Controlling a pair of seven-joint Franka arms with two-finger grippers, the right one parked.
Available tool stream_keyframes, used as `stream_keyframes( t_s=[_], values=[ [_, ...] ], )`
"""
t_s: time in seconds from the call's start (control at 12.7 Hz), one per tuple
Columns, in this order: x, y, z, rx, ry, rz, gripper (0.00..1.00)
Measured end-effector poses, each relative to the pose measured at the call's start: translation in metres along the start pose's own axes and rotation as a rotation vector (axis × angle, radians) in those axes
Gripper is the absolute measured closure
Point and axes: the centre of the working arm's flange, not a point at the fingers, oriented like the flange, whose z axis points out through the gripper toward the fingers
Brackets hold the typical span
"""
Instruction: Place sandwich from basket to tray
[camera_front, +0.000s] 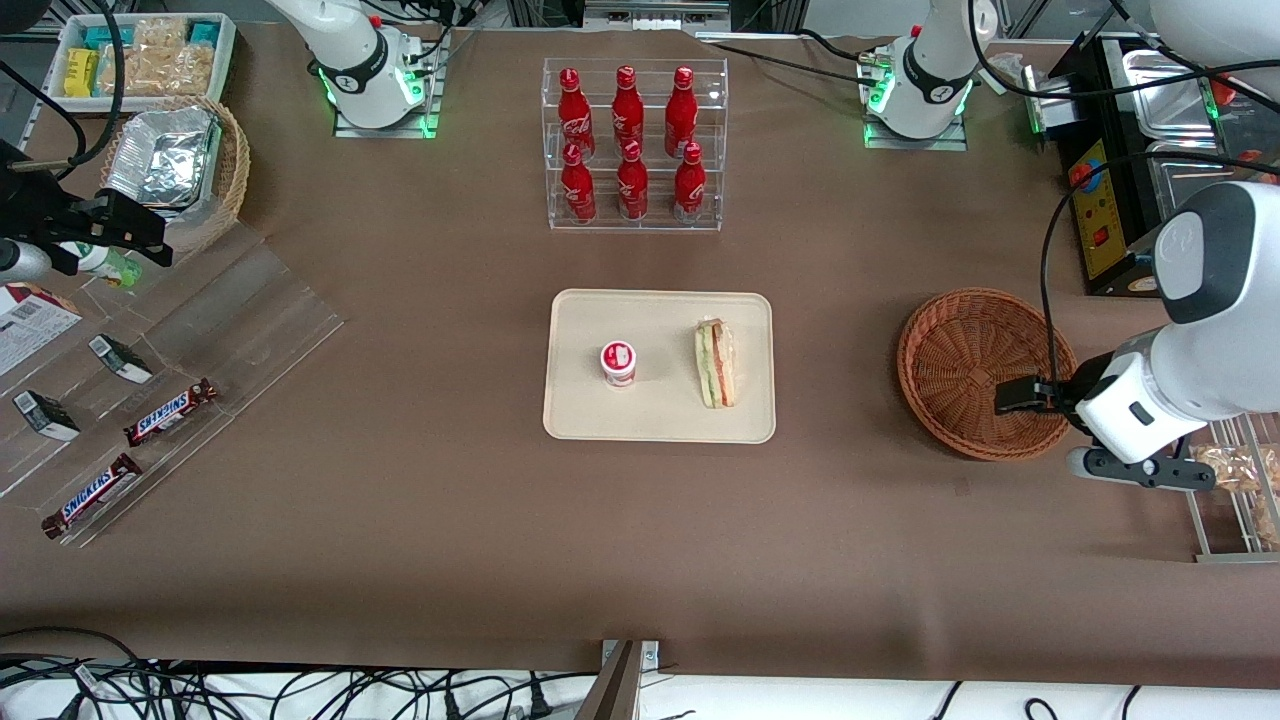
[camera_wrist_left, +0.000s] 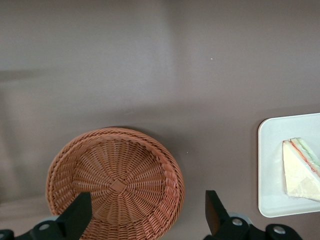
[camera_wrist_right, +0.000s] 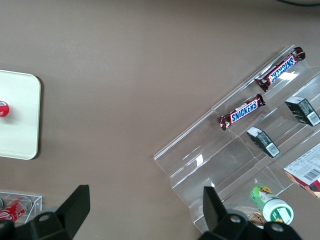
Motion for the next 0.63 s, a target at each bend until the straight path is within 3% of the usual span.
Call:
stream_keyframes(
  t_s=[0.31, 0.63],
  values=[
    [-0.016, 0.001, -0.02, 0.037, -0.036, -0.001, 0.0],
    [-0.018, 0.026, -0.021, 0.05, -0.044, -0.007, 0.0]
  ],
)
